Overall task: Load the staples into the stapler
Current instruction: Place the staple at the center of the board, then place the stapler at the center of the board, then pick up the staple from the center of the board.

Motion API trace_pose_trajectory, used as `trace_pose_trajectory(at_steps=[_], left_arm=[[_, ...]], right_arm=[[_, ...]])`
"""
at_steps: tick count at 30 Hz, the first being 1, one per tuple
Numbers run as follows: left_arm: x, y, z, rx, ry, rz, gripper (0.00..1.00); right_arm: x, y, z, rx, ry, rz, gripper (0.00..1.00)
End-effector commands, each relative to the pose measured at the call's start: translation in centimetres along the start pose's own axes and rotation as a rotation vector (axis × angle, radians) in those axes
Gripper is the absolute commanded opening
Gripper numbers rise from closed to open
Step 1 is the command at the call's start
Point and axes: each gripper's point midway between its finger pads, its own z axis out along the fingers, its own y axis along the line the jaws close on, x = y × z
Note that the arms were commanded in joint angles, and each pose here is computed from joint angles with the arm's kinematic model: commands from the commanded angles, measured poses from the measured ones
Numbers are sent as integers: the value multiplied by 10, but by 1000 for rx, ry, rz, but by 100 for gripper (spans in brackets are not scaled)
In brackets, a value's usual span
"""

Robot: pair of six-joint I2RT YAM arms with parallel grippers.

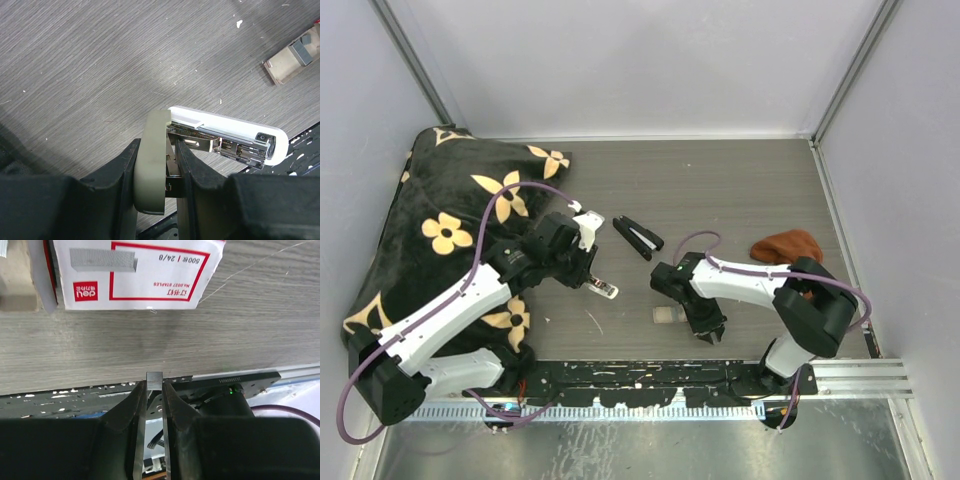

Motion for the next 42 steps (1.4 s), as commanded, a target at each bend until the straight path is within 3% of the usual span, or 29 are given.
trace_pose_trajectory(at_steps=[1,14,21,24,27,33,42], left_arm=[[-20,-8,-10,40,-93,-6,0],[-22,-8,-16,47,-115,-9,0],[-21,-8,-15,45,-111,-8,0],[-21,-8,-14,42,-111,-9,0],[-21,-8,-14,41,-108,-9,0],[-20,-7,-13,35,-103,-9,0],[-18,-5,-9,27,-90,-7,0]], right_arm=[[12,-4,-11,32,73,-49,17],[-6,16,1,52,114,-142,24],[-28,37,-5,-32,31,-138,57],[-41,42,-18,-60,-39,-117,63],[-48,39,-29,-79,-104,-67,62],[-28,38,-24,-196,-154,46,37],[-8,31,-5,-205,-126,65,32]])
